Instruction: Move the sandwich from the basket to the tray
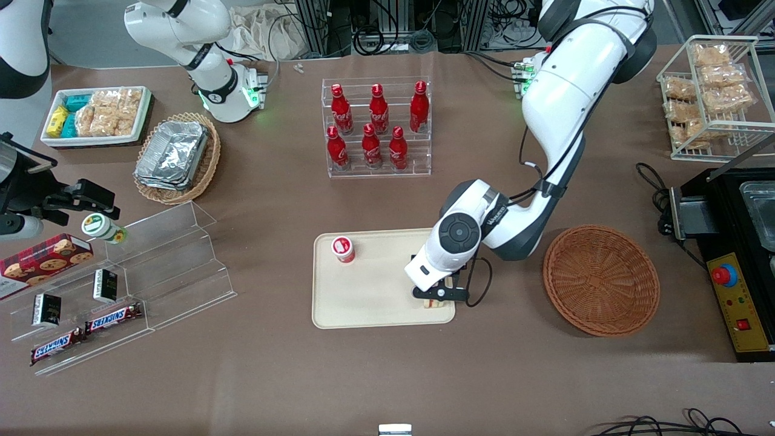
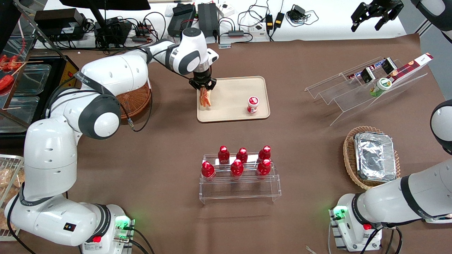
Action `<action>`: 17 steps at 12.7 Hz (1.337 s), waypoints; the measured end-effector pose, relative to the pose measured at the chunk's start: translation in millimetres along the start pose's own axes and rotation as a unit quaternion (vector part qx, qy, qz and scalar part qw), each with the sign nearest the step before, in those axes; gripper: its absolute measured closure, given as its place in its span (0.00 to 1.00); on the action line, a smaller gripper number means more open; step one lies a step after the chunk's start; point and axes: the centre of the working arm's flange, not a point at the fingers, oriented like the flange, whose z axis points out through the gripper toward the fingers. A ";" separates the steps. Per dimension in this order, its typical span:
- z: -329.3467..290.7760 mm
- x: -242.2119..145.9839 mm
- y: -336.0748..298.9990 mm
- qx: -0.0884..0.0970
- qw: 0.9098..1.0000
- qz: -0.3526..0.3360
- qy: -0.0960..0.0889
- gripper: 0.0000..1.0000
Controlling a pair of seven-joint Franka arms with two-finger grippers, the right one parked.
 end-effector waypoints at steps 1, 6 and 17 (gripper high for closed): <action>4.4 -2.0 2.9 0.001 1.000 0.003 -0.002 0.80; 11.9 -5.6 8.6 0.002 1.000 0.003 -0.005 0.65; -103.9 30.4 -56.9 0.007 0.997 -0.065 0.033 0.00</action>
